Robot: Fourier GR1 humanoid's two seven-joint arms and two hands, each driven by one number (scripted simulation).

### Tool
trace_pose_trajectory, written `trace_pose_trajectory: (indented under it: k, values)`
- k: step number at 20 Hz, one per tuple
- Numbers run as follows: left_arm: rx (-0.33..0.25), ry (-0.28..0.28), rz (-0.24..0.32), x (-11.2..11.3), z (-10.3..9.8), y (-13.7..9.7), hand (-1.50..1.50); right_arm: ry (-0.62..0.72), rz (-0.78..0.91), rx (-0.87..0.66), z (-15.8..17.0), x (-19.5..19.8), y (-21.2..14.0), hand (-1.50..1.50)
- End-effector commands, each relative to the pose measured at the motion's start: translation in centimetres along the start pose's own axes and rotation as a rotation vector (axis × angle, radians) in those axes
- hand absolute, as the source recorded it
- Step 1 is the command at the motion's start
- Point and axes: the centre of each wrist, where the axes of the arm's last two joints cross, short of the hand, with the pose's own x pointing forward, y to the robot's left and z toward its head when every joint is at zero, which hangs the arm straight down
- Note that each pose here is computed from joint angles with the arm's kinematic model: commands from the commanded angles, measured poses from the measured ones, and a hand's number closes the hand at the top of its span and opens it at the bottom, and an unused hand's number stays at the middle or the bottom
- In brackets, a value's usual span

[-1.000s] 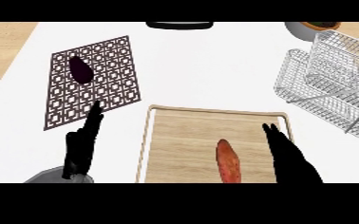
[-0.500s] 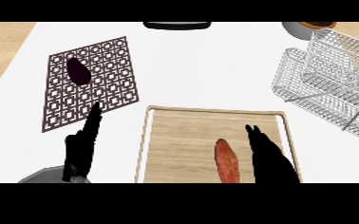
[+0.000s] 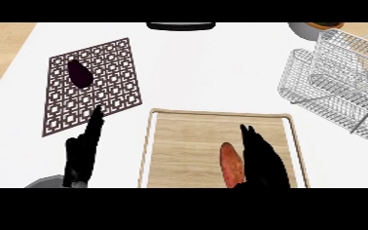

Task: Pick the sweet potato from the tray and place it in the tiered basket

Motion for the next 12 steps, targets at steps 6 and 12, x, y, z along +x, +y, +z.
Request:
trace_pose_trajectory:
  k: [6, 12]
  values:
    - [-0.001, 0.031, 0.002, -1.6, 0.5, 0.4, 0.0, 0.24, 0.057, 0.079, -0.8, 1.7, 0.2, -1.5]
    - [-0.004, 0.026, 0.001, -1.3, 1.0, -0.4, 0.0, 0.247, 0.041, 0.1, -0.5, 2.4, 1.0, -1.5]
